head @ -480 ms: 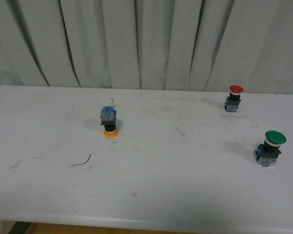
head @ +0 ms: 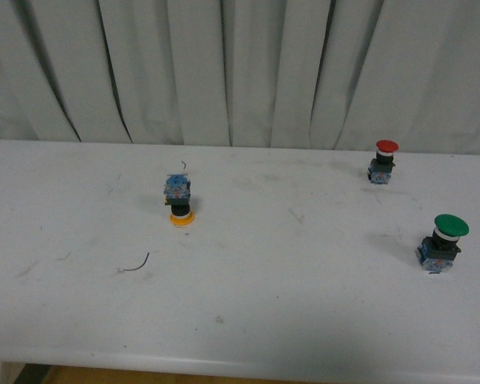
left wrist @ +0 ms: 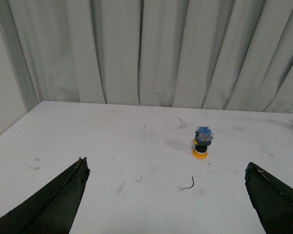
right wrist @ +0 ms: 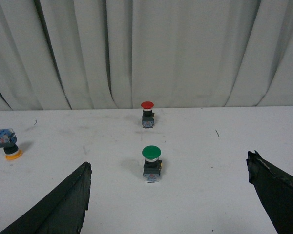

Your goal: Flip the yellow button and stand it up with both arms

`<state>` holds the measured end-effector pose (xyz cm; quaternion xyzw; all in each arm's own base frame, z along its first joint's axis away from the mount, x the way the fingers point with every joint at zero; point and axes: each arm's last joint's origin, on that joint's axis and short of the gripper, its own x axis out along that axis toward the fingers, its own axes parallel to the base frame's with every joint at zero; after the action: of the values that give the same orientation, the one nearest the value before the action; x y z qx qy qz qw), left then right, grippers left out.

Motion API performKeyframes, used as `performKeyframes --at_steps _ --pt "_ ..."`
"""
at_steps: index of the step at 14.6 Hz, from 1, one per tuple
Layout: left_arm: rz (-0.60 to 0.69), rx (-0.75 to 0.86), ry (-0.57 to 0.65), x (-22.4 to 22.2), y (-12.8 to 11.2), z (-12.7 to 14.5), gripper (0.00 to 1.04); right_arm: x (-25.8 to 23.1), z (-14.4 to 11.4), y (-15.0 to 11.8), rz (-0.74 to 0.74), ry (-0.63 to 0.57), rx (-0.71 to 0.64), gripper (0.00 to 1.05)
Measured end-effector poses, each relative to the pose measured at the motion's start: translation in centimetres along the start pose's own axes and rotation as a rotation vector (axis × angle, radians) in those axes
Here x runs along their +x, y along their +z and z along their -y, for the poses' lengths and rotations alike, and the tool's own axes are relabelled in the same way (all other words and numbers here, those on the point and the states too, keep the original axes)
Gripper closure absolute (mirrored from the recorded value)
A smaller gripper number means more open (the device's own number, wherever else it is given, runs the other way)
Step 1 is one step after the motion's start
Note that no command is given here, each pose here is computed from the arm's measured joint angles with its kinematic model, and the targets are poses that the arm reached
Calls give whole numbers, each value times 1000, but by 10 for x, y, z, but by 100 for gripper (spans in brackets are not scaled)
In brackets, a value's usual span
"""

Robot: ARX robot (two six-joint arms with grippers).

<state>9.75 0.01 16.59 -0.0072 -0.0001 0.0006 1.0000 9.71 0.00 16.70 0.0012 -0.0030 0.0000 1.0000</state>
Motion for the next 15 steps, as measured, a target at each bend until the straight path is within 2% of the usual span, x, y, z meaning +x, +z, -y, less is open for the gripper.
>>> performKeyframes --at_steps 15 --pt "0 0 0 0 0 0 7 0 0 0 0 0 0 6"
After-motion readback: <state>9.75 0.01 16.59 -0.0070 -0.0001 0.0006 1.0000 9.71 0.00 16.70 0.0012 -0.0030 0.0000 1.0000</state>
